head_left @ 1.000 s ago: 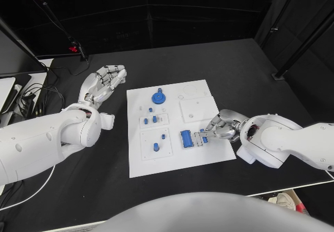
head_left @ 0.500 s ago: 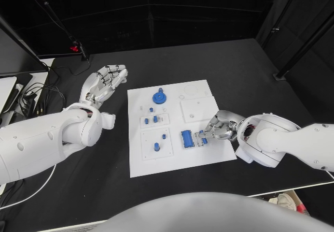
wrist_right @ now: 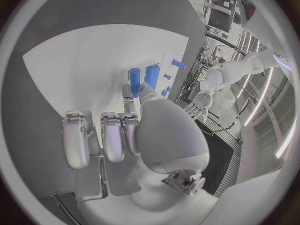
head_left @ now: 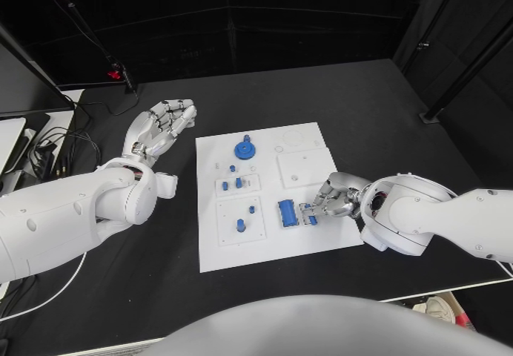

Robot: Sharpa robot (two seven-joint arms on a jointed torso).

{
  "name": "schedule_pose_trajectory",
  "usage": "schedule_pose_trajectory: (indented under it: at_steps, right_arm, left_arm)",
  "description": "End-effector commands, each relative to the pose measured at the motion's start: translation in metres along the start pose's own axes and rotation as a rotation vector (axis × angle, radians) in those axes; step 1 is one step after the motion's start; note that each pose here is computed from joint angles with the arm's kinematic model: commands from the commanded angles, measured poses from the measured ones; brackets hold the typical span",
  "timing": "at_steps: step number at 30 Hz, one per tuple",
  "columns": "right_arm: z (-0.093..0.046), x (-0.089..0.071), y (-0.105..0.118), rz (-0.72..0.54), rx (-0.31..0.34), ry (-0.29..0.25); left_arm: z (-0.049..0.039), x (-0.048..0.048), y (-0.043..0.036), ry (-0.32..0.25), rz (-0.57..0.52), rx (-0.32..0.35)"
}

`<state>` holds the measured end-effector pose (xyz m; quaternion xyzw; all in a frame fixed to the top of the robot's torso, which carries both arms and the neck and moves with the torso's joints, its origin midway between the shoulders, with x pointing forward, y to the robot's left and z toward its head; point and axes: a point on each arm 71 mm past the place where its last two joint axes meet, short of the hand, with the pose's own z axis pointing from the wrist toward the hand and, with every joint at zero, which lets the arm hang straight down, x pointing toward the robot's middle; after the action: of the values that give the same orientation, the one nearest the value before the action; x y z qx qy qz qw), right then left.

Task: Assemble the parts on the task board

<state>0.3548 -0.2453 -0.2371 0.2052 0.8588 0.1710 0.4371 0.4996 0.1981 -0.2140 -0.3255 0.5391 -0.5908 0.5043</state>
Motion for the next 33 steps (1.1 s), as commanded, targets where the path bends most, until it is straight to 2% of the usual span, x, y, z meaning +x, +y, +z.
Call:
schedule_pose_trajectory:
  at_steps: [1, 33]
  right_arm:
    - [0.0005, 0.0014, 0.0015, -0.027, -0.002, 0.015]
    - [0.0083, 0.0029, 0.0025, -0.052, 0.004, 0.036]
  left_arm:
    - [0.0008, 0.0010, -0.0051, 0.007, -0.006, 0.059]
    - [0.0007, 0.0012, -0.0051, 0.008, -0.007, 0.058]
